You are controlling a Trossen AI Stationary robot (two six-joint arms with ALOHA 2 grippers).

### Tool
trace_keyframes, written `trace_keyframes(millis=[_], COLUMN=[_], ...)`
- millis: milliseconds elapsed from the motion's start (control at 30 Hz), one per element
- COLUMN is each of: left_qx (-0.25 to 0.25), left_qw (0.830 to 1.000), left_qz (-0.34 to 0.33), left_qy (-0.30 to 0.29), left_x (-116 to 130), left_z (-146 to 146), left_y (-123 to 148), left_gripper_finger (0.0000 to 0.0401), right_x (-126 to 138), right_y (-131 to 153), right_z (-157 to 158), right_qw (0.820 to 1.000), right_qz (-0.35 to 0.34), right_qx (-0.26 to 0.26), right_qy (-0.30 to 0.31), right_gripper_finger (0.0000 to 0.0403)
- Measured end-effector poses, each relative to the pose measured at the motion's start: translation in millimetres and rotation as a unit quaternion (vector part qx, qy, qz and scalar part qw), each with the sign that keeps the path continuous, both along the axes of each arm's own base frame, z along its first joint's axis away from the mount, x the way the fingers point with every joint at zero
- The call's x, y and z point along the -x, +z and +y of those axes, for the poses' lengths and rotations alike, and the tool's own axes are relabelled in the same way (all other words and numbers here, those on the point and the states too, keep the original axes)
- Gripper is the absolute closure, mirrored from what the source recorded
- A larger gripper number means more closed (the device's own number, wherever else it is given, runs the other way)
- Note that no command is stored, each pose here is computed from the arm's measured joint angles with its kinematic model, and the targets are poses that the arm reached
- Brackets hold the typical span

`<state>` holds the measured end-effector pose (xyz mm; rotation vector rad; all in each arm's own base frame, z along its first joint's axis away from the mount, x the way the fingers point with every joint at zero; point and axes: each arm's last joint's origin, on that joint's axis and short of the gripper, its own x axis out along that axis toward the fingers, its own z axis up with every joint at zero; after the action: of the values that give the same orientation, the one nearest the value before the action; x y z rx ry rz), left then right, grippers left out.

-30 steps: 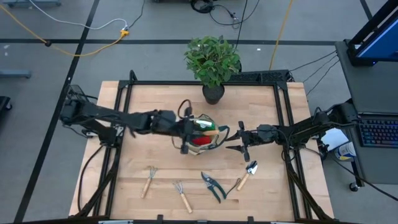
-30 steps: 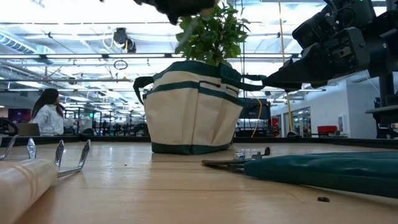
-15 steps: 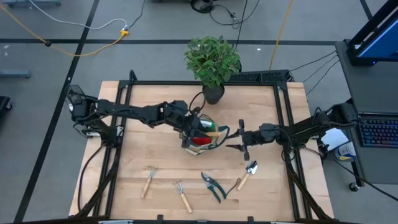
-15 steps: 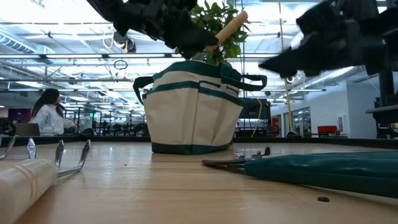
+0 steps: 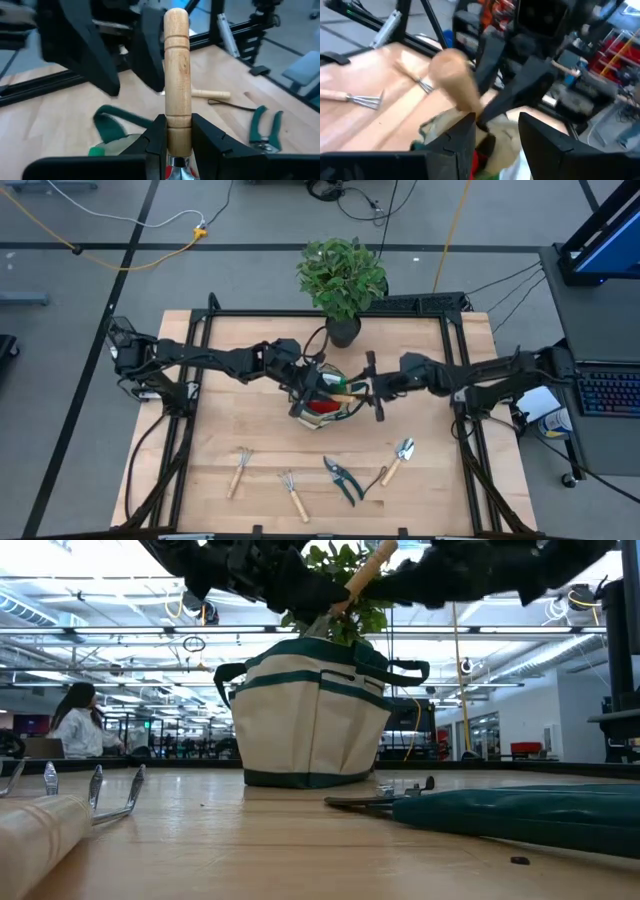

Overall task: Pick & Place Garden tools in Gardening bag
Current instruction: Put the top hand trowel in the gardening bag

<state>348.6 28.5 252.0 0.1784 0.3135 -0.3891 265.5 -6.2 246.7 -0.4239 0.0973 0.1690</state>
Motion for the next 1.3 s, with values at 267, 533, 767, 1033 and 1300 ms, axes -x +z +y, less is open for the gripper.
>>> trace_keyframes(millis=[267, 533, 767, 1033, 1300], left_qx=[-0.015, -0.028, -0.032, -0.02, -0.008], left_qw=[0.999, 0.998, 0.997, 0.997, 0.998], left_qz=[-0.024, -0.049, -0.068, -0.068, -0.062], left_qy=[-0.029, -0.02, -0.016, -0.014, -0.009], left_x=[0, -2, -3, -3, -3], left_z=[1, 2, 2, 2, 2], left_y=[2, 7, 10, 11, 11], left_gripper_finger=[0.0338, 0.0338, 0.0334, 0.0335, 0.0322], right_x=[1, 0, 0, 0, 0], right_y=[4, 13, 15, 17, 18], right_z=[4, 3, 2, 2, 2], right_qw=[0.992, 0.99, 0.988, 0.987, 0.989], right_qz=[-0.012, -0.066, -0.071, -0.086, -0.08], right_qx=[0.007, 0.028, 0.025, 0.032, 0.004], right_qy=[0.123, 0.125, 0.133, 0.129, 0.124], right_gripper_finger=[0.0259, 0.0259, 0.0272, 0.0345, 0.0348])
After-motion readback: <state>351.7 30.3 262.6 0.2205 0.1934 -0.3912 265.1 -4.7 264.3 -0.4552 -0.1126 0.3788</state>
